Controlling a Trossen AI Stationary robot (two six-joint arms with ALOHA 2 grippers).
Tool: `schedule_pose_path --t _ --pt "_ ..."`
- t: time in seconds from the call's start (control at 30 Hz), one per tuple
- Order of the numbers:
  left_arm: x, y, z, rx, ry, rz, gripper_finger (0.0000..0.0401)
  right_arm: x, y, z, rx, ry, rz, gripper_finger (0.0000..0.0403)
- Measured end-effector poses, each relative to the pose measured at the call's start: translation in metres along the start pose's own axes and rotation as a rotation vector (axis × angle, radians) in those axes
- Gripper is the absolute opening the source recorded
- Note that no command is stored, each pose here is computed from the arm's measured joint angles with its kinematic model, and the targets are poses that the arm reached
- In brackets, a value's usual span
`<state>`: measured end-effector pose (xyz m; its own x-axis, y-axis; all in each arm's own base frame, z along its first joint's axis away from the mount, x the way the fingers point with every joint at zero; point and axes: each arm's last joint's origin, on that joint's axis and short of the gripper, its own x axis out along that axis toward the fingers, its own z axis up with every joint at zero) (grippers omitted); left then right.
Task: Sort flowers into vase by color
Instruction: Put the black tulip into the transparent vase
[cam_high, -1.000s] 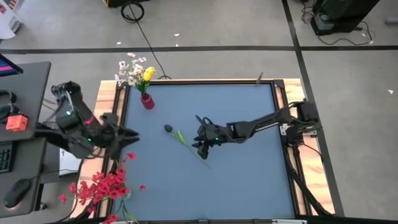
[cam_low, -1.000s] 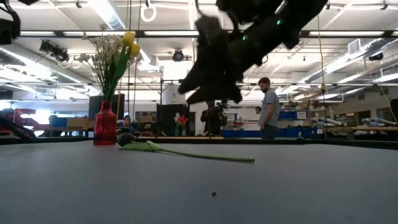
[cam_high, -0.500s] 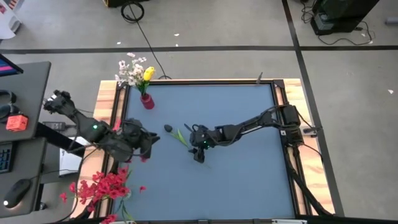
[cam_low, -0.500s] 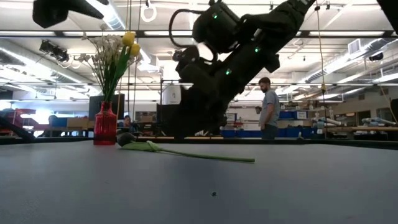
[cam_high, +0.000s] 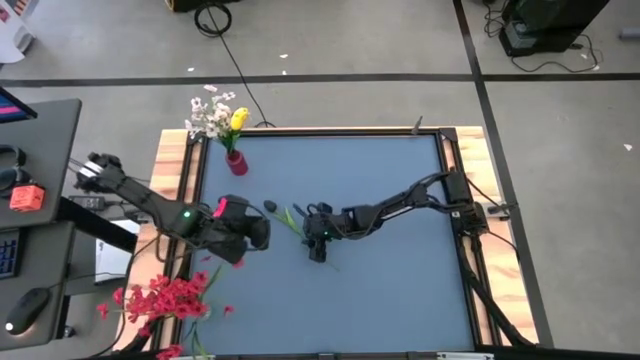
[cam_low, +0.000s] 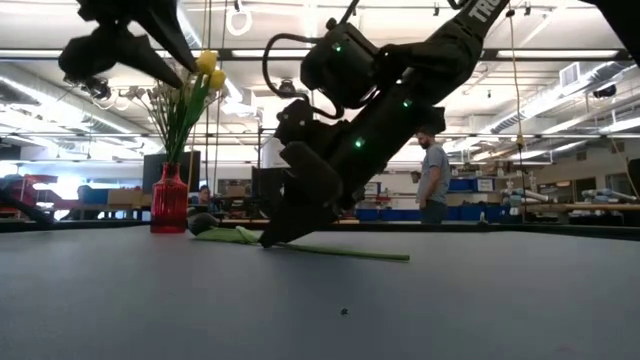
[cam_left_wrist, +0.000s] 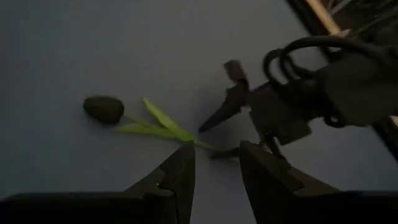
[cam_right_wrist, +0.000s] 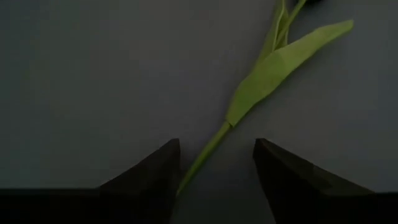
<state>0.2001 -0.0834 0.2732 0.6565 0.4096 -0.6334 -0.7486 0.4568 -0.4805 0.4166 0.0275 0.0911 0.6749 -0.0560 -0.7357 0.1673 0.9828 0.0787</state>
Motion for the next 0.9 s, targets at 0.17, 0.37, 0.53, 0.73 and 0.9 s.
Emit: schedule_pose_path --t 0.17,0.37,0.53,0.73,0.9 --pt "0.008 -0.001 0.001 -0.021 0.034 0.023 0.0130 -0.003 0.003 -0.001 -0.008 -0.001 -0.052 0.0168" --pt "0.015 0.000 0.009 -0.055 0.016 0.045 0.0130 -0.004 0.003 -0.001 0.058 0.009 -0.052 0.0061" --pt "0.022 -0.004 0.017 -0.062 0.040 0.013 0.0130 -0.005 0.001 -0.001 0.141 0.021 -0.044 0.0012" --pt "0.025 -0.007 0.024 -0.021 0.031 -0.020 0.0130 -0.025 0.000 0.007 0.250 0.002 -0.117 0.0006" --pt "0.018 -0.006 0.029 -0.010 0.023 -0.040 0.0130 -0.057 -0.011 0.035 0.374 -0.147 -0.199 0.0004"
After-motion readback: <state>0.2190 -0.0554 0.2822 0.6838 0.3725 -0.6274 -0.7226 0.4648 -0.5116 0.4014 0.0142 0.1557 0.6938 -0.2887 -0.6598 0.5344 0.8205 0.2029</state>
